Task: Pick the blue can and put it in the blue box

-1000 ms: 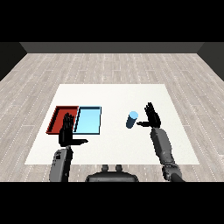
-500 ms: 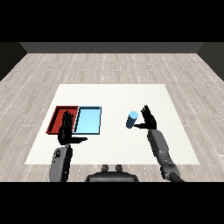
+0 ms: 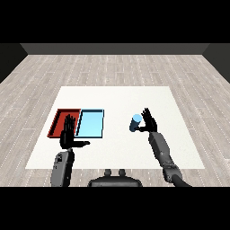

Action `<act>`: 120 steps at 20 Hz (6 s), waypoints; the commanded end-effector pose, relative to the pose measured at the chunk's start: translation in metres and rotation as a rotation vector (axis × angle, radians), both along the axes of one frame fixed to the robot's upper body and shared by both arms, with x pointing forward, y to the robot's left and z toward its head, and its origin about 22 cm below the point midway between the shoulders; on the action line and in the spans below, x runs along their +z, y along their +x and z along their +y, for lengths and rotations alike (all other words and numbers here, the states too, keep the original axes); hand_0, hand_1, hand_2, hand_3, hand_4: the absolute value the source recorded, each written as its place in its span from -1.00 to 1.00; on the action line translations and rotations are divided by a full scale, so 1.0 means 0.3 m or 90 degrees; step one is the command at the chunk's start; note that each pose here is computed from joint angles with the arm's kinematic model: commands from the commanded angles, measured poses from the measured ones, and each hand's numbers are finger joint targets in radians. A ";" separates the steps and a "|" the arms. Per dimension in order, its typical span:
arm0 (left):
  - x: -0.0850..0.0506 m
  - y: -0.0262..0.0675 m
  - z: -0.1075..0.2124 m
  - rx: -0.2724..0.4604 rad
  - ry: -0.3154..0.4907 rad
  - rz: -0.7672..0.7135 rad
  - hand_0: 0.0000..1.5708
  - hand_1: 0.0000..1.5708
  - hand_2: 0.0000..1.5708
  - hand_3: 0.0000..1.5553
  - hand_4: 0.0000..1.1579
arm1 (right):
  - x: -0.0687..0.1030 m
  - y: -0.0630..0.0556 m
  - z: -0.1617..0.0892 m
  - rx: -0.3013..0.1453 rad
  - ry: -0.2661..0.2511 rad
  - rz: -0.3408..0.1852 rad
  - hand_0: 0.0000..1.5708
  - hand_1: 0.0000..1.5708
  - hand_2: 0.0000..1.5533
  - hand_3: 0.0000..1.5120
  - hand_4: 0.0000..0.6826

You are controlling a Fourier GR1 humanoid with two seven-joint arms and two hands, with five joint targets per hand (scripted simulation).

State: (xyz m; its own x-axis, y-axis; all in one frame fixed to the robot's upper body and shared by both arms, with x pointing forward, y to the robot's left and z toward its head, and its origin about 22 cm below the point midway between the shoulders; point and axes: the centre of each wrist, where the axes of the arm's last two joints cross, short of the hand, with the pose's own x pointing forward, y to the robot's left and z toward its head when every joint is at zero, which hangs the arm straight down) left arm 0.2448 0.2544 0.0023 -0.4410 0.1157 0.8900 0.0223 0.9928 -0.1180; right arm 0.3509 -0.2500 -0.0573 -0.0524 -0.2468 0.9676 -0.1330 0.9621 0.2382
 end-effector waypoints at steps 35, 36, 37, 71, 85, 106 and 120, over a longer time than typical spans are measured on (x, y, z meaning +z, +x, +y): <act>0.012 0.027 -0.068 0.003 0.000 -0.011 -1.00 -1.00 -1.00 -1.00 -1.00 | -0.035 0.067 0.166 -0.012 -0.051 0.029 0.71 0.71 0.79 0.76 0.16; 0.033 -0.001 0.021 0.014 -0.004 -0.014 -1.00 -1.00 -1.00 -1.00 -1.00 | 0.008 0.101 0.110 -0.003 -0.086 0.053 0.95 0.95 0.91 0.92 0.71; 0.012 -0.012 0.020 0.015 0.005 -0.011 -1.00 -1.00 -1.00 -1.00 -1.00 | -0.025 0.077 0.195 -0.016 -0.098 0.069 0.98 0.98 0.91 0.91 0.89; 0.026 0.087 -0.263 -0.115 0.037 0.081 -1.00 -1.00 -1.00 -1.00 -1.00 | 0.270 0.018 0.369 0.034 -0.089 -0.167 0.82 0.82 0.86 0.88 0.93; -0.033 0.150 -0.418 -0.155 0.048 0.128 -1.00 -1.00 -1.00 -1.00 -1.00 | 0.264 -0.099 0.447 0.056 -0.092 -0.184 0.80 0.80 0.86 0.87 0.93; -0.076 0.187 -0.565 -0.173 0.051 0.188 -1.00 -1.00 -1.00 -1.00 -1.00 | 0.323 -0.124 0.521 0.106 -0.108 -0.222 0.78 0.78 0.85 0.85 0.93; -0.103 0.182 -0.574 -0.202 0.047 0.157 -1.00 -1.00 -1.00 -1.00 -1.00 | 0.402 -0.098 0.624 0.145 -0.137 -0.221 0.77 0.77 0.85 0.83 0.82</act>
State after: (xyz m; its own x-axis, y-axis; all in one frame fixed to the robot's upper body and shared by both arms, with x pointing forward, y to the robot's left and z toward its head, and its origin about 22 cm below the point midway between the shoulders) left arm 0.3008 0.0829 -0.0247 -0.1553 0.1280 0.9795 0.2967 0.9518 -0.0773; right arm 0.3093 -0.0707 0.0511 -0.3477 -0.1183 0.9301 -0.3628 0.9317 -0.0171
